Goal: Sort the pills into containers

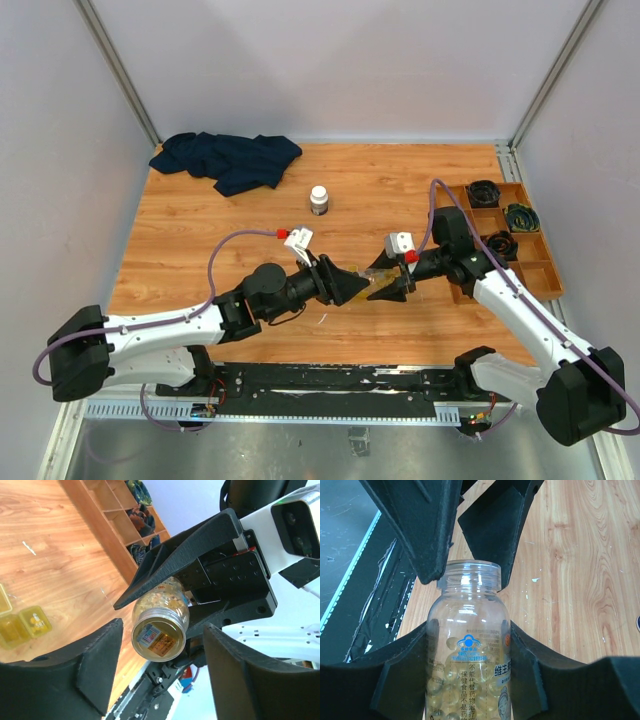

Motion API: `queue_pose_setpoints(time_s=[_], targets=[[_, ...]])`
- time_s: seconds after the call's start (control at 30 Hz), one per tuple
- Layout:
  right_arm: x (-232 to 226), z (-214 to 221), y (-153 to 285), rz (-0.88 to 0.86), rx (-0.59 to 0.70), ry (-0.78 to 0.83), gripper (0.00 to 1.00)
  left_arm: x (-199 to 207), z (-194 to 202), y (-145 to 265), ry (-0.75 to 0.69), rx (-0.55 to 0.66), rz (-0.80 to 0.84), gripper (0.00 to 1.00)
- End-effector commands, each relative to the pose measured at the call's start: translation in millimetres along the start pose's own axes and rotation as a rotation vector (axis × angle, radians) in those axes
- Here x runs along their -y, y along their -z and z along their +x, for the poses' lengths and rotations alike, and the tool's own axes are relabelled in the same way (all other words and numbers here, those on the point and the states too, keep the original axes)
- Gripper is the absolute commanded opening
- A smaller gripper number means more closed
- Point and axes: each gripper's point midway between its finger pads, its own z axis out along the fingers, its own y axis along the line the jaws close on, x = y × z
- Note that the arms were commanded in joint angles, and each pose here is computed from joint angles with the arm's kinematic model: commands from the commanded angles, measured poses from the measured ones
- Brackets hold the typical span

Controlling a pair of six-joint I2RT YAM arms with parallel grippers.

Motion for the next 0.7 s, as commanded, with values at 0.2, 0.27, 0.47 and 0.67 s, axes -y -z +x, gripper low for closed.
queue_pose_setpoints(time_s=[0.2,0.27,0.47,0.67], targets=[[5.5,-8.2,2.2,0.007,0.012,0.038,0.01,4.5,-20.8,11.3,0.0,0.086,-0.009,0.98],[5.2,-8.1,1.9,0.005,0.013,0.037,0.01,1.3,-20.3,13.7,-0.003,0.09,-0.017,0.99],[5.2,-8.0,2.0,0.006,0.013,0.036,0.01,-0.7,-19.0,21.3,-0.073,0.101,0.019,0.99],[5.3,-7.9,1.8,0.005,0.014,0.036,0.01,-1.4,-15.1,32.5,-0.278,0.12,0.106,0.99]])
